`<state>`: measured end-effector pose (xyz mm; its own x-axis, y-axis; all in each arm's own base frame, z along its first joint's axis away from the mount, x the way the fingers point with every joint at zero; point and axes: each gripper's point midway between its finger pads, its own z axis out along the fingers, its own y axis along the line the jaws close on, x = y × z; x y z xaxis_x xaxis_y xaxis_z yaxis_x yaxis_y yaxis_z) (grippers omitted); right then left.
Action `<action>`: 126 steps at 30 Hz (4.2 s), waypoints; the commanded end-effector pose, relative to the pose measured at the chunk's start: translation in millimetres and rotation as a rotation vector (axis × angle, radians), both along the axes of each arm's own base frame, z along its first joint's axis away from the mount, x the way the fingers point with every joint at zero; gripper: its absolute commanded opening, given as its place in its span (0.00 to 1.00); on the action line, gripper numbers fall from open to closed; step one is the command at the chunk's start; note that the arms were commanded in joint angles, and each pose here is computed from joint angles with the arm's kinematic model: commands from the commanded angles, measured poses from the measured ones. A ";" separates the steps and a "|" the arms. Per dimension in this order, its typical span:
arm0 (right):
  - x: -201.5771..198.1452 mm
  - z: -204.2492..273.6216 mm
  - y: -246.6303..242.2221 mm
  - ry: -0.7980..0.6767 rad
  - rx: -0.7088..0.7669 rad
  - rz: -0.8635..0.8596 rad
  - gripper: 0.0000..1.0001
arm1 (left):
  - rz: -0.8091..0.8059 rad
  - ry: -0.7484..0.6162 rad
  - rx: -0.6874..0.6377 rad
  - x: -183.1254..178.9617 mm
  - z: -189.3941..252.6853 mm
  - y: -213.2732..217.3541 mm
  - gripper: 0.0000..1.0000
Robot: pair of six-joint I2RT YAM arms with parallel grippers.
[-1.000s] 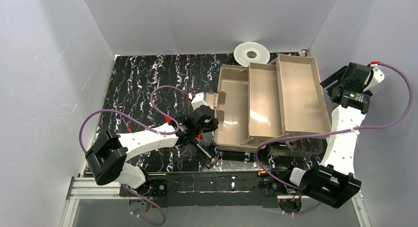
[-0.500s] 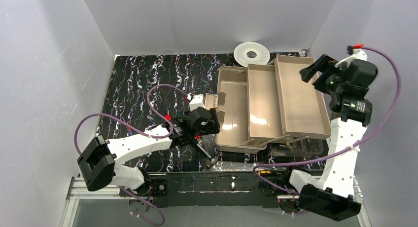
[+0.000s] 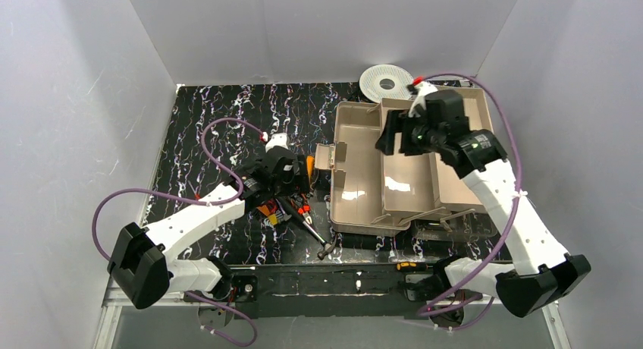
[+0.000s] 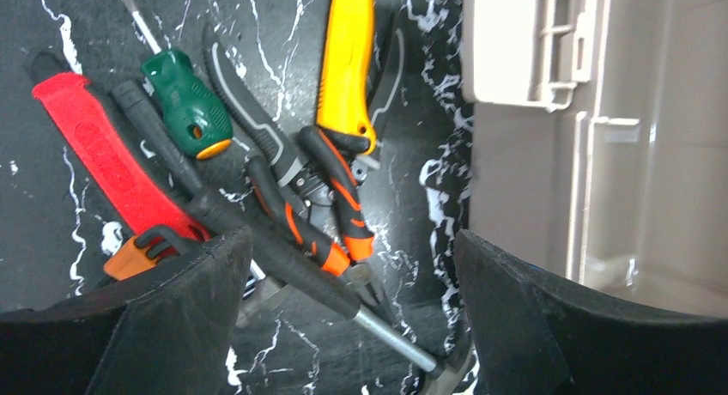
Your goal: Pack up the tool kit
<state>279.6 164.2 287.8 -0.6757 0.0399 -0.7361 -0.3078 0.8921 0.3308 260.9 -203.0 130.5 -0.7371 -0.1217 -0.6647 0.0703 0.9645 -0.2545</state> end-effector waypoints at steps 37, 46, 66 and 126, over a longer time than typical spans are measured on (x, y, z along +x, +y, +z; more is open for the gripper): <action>-84.4 -34.4 61.5 -0.067 0.101 0.056 0.80 | 0.591 0.305 -0.092 -56.4 -102.8 -3.7 0.36; -87.0 -36.3 60.8 -0.061 0.114 0.056 0.80 | 0.536 0.121 0.015 -47.2 -52.6 33.6 0.00; -83.2 -14.3 18.8 -0.178 0.073 -0.060 0.80 | -0.175 -0.240 0.003 -17.3 118.8 -30.2 0.00; -60.6 -122.2 -4.7 0.122 -0.327 -0.217 0.67 | 0.010 0.073 0.034 -45.6 -0.9 13.7 0.98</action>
